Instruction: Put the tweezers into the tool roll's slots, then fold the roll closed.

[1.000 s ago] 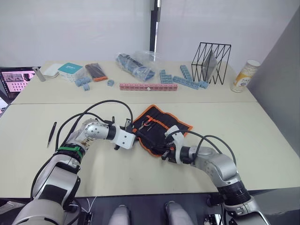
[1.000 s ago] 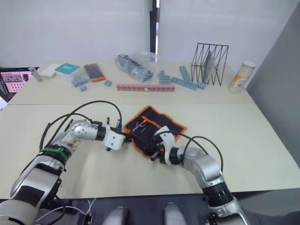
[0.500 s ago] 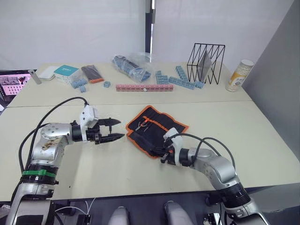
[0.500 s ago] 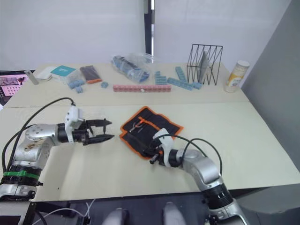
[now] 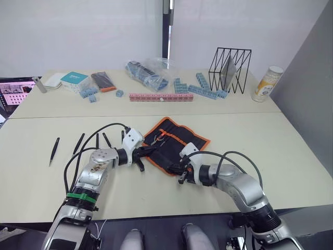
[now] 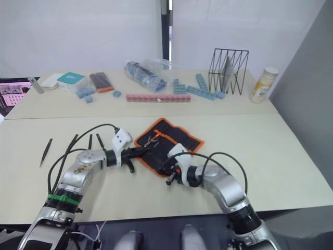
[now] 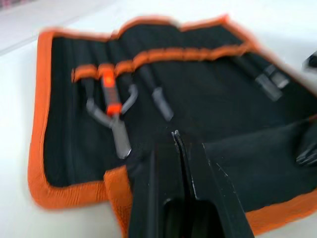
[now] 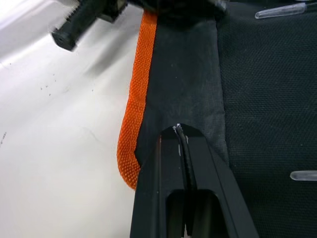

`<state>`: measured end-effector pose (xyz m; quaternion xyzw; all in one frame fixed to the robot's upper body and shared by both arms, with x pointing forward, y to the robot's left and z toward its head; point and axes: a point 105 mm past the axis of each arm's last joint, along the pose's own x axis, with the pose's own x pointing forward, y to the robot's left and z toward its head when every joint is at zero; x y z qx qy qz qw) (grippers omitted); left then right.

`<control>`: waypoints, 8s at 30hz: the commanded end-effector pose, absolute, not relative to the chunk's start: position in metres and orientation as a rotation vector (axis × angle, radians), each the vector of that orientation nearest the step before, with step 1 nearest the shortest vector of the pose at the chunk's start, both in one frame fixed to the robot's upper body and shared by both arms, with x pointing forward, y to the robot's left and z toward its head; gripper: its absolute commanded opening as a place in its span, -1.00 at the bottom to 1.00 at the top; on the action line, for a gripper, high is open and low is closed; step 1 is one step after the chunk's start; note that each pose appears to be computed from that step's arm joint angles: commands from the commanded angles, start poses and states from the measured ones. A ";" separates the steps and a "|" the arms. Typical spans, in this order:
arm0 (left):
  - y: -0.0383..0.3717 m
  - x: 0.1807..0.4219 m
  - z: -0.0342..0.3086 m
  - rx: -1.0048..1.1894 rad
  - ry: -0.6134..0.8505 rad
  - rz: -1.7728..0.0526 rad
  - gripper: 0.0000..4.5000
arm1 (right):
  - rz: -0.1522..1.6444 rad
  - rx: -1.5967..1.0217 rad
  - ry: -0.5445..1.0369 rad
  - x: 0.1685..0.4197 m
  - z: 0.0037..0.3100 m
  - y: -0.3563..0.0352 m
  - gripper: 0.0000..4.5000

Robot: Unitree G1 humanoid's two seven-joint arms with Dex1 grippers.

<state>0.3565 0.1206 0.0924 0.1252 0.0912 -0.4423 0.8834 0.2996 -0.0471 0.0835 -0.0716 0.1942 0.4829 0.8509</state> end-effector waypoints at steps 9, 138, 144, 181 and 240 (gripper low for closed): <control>0.129 0.349 0.085 0.261 0.168 -0.893 -0.99 | 1.105 -0.115 0.206 0.310 0.137 -0.031 -1.00; 0.383 0.161 0.101 0.046 0.010 0.168 1.00 | 1.379 -0.311 -0.005 0.313 0.211 -0.077 0.98; 0.404 0.203 0.112 0.018 0.035 0.232 1.00 | 1.351 -0.299 -0.004 0.301 0.212 -0.083 0.98; 0.401 0.314 0.114 -0.020 0.170 0.131 -1.00 | 1.165 -0.419 0.007 0.281 0.201 -0.096 1.00; 0.100 0.325 0.135 0.079 0.552 -0.744 -1.00 | 0.778 -0.122 0.205 0.336 0.067 -0.131 -0.99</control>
